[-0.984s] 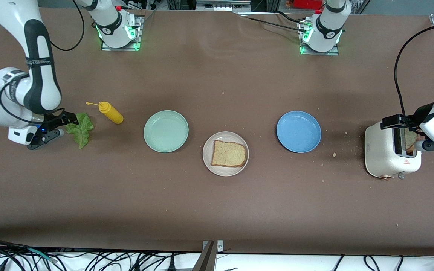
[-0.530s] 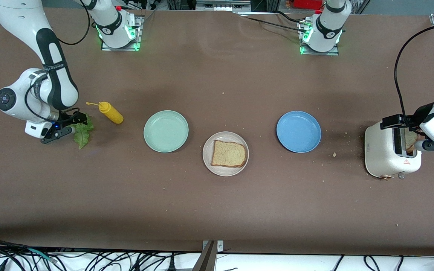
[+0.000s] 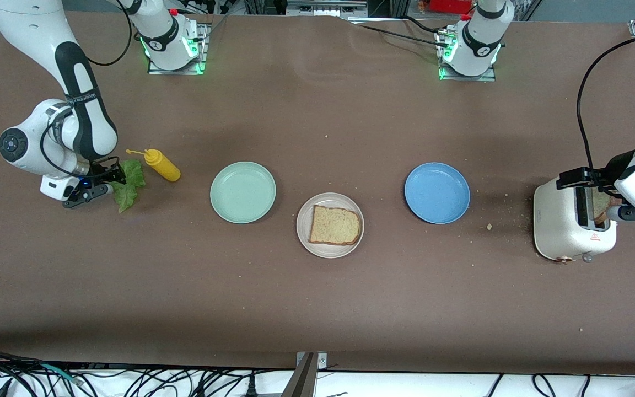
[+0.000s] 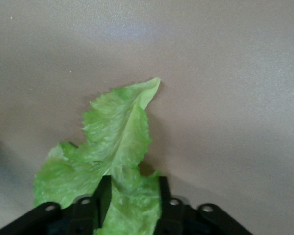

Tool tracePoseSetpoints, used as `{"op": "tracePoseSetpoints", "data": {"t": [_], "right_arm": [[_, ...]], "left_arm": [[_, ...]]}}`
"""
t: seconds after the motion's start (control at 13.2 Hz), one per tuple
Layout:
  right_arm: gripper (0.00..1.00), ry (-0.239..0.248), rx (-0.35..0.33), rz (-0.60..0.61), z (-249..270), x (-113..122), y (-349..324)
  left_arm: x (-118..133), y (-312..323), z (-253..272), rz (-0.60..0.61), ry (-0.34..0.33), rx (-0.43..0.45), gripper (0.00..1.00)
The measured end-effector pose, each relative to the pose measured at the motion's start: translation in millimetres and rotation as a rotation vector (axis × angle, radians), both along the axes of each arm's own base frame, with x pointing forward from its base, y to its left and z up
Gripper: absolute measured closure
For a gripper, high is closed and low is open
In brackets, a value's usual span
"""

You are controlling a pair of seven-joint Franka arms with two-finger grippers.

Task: Make sandwich in beige plate with both arms
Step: 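Lower the right gripper onto the lettuce leaf and grasp it, then lift the lettuce with the right gripper and carry it over the toast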

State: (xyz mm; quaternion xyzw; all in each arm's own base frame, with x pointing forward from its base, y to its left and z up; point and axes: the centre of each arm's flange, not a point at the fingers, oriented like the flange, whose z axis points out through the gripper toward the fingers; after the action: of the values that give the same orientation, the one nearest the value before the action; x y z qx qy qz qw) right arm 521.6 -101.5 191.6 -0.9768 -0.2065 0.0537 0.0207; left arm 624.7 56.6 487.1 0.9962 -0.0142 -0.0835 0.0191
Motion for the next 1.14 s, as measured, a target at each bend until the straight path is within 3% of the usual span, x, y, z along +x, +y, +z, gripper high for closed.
{"op": "tracePoseSetpoints", "data": {"t": [0.15, 0.3, 0.76, 1.14], "right_arm": [[0.79, 0.002, 0.001, 0.001, -1, -1, 1], [0.89, 0.002, 0.001, 0.002, -1, -1, 1], [0.95, -0.046, -0.028, 0.086, 42, 16, -2], [0.95, 0.012, 0.048, 0.087, 156, 46, -17]], "left_arm": [[0, 0, 0, 0.0, 0.0, 0.0, 0.0], [0, 0, 0, -0.001, 0.0, 0.0, 0.0], [0, 0, 0, -0.001, 0.0, 0.0, 0.0], [0, -1, 0, -0.001, 0.0, 0.0, 0.0]]}}
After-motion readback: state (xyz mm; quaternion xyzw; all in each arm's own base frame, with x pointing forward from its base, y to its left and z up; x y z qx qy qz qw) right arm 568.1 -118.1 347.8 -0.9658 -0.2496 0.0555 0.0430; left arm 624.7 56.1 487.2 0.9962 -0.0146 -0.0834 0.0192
